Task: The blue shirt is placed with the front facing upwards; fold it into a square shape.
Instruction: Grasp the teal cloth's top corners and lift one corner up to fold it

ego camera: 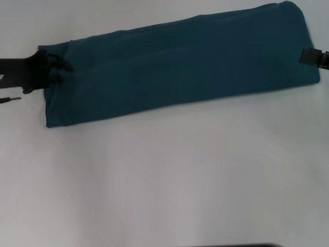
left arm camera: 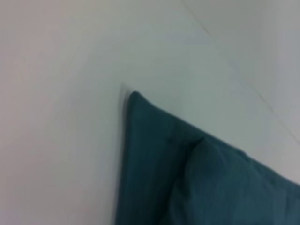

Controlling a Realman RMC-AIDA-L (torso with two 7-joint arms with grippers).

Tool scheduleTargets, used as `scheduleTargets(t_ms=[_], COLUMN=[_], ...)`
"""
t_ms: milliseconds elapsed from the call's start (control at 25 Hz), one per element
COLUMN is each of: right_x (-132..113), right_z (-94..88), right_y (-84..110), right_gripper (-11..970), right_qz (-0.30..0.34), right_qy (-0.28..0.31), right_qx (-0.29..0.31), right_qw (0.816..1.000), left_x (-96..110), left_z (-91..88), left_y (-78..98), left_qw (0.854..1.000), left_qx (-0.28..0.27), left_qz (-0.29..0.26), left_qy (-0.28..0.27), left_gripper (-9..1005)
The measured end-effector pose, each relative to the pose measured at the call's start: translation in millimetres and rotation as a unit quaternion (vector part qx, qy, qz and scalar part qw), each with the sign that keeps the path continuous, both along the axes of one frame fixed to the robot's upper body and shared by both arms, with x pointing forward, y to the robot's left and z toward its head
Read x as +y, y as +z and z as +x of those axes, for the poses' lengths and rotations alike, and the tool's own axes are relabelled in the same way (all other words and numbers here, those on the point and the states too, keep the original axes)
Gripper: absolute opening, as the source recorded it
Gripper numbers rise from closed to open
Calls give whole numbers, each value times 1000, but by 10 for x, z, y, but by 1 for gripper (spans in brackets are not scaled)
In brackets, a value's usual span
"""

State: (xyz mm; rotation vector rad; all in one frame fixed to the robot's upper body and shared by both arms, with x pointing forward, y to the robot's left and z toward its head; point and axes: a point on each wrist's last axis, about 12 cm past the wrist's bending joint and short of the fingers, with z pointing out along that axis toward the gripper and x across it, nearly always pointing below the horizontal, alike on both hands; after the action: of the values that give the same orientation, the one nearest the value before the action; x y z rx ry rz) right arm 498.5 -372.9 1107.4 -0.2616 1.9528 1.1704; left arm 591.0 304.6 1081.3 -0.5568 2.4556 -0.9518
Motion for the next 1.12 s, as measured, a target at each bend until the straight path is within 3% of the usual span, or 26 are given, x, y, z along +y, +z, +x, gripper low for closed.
scheduleTargets(t_ms=[600, 800, 1000, 1120], right_x=[14, -5, -11, -8], right_z=[25, 21, 13, 20], right_y=[-39, -34, -35, -35], right_gripper=[930, 930, 930, 931], right_qz=[1, -1, -3, -5], right_qy=[-5, -6, -4, -4], right_qx=[7, 7, 6, 4], right_qw=[1000, 1000, 1000, 1000], left_x=[-124, 78, 336, 308], left_z=[44, 67, 134, 192], left_y=[-88, 227, 588, 686], left_qw=[1000, 1000, 997, 989], left_qx=[1, -19, 1, 24], left_qz=[0, -17, 5, 40], left_qy=[11, -11, -79, -140], left_gripper=[440, 441, 441, 441])
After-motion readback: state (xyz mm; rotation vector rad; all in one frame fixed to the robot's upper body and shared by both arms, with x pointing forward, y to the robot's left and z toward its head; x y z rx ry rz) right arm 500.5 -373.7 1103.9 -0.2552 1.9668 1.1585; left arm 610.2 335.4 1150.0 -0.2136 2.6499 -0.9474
